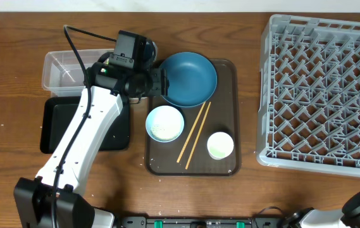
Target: Sort waste into correct bins and load items into the dishwasher rack
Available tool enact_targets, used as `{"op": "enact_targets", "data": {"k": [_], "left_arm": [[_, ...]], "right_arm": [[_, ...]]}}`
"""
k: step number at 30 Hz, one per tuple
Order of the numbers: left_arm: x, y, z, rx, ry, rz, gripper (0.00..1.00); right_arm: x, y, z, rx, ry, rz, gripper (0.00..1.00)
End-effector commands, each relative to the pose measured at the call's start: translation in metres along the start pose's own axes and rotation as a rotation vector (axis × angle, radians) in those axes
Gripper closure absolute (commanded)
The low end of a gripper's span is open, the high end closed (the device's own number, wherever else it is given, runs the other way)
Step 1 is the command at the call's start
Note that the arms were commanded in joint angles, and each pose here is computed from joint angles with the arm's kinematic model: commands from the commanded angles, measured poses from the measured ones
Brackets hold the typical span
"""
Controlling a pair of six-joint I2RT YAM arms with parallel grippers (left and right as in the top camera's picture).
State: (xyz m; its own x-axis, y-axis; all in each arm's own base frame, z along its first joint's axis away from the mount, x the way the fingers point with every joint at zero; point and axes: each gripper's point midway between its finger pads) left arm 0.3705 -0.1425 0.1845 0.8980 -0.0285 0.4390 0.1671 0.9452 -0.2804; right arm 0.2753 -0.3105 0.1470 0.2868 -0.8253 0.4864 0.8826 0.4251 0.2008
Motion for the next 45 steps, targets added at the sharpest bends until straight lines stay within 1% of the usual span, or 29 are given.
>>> {"op": "enact_targets", "data": {"k": [1, 2, 4, 6, 8, 10, 12, 16, 21, 24, 27, 30, 32, 35, 39, 42, 45], "left_arm": [[-0.002, 0.000, -0.002, -0.003, 0.009, -0.011, 0.35], [-0.002, 0.000, -0.002, -0.003, 0.009, -0.011, 0.35], [-0.002, 0.000, -0.002, -0.003, 0.009, -0.011, 0.32], [-0.002, 0.000, -0.002, -0.003, 0.010, -0.011, 0.31], [-0.002, 0.000, -0.002, -0.003, 0.009, -0.011, 0.31], [-0.002, 0.000, -0.002, -0.003, 0.009, -0.011, 0.31], [-0.002, 0.000, -0.002, -0.003, 0.009, -0.011, 0.31], [-0.002, 0.000, -0.002, -0.003, 0.010, -0.011, 0.31], [-0.002, 0.000, -0.002, -0.003, 0.009, -0.011, 0.31], [-0.002, 0.000, -0.002, -0.003, 0.010, -0.011, 0.31], [-0.003, 0.000, -0.002, -0.002, 0.012, -0.011, 0.31], [-0.003, 0.000, -0.002, -0.002, 0.012, -0.011, 0.31], [-0.003, 0.000, -0.002, -0.002, 0.012, -0.011, 0.31], [-0.003, 0.000, -0.002, -0.002, 0.012, -0.010, 0.30], [-0.004, 0.000, -0.002, -0.003, 0.016, -0.009, 0.27], [-0.006, -0.004, -0.002, -0.025, 0.028, -0.008, 0.26], [-0.013, -0.011, -0.003, -0.059, 0.057, -0.008, 0.26]], "right_arm": [[0.019, 0.004, 0.031, 0.026, -0.097, -0.027, 0.75], [0.019, 0.007, 0.036, 0.043, -0.105, -0.025, 0.73], [0.020, 0.013, 0.045, 0.065, -0.117, -0.018, 0.70], [0.018, 0.014, 0.049, 0.069, -0.117, -0.014, 0.65], [0.015, 0.020, 0.048, 0.089, -0.104, -0.005, 0.64], [0.009, 0.026, 0.044, 0.103, -0.082, 0.037, 0.69], [0.006, 0.026, 0.039, 0.086, -0.067, 0.062, 0.76], [0.003, 0.009, 0.019, -0.014, -0.046, 0.056, 0.82], [-0.008, 0.000, -0.010, -0.058, 0.026, 0.053, 0.83], [-0.011, -0.014, -0.021, -0.123, 0.045, 0.049, 0.85], [-0.012, -0.026, -0.020, -0.158, 0.049, 0.015, 0.90], [-0.006, -0.029, -0.013, -0.157, 0.026, -0.022, 0.88], [-0.001, -0.027, -0.004, -0.148, 0.001, -0.024, 0.84], [0.003, -0.012, 0.009, -0.069, -0.022, -0.021, 0.77], [-0.001, 0.033, 0.032, 0.169, -0.010, 0.010, 0.71], [-0.015, 0.066, 0.050, 0.323, 0.031, 0.067, 0.68], [-0.038, 0.097, 0.064, 0.434, 0.091, 0.153, 0.66]]}}
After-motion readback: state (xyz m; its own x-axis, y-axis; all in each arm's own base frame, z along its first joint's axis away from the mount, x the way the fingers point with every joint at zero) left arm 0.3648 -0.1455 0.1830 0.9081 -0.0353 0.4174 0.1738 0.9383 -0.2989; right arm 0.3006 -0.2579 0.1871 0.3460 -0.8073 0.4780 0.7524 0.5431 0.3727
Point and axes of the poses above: each gripper's point midway between its finger pads, its own z axis back along the fingers, its own y axis along the line the jaws close on, x = y × z, and after that the axes turned 4 degrees about -z, right-handed
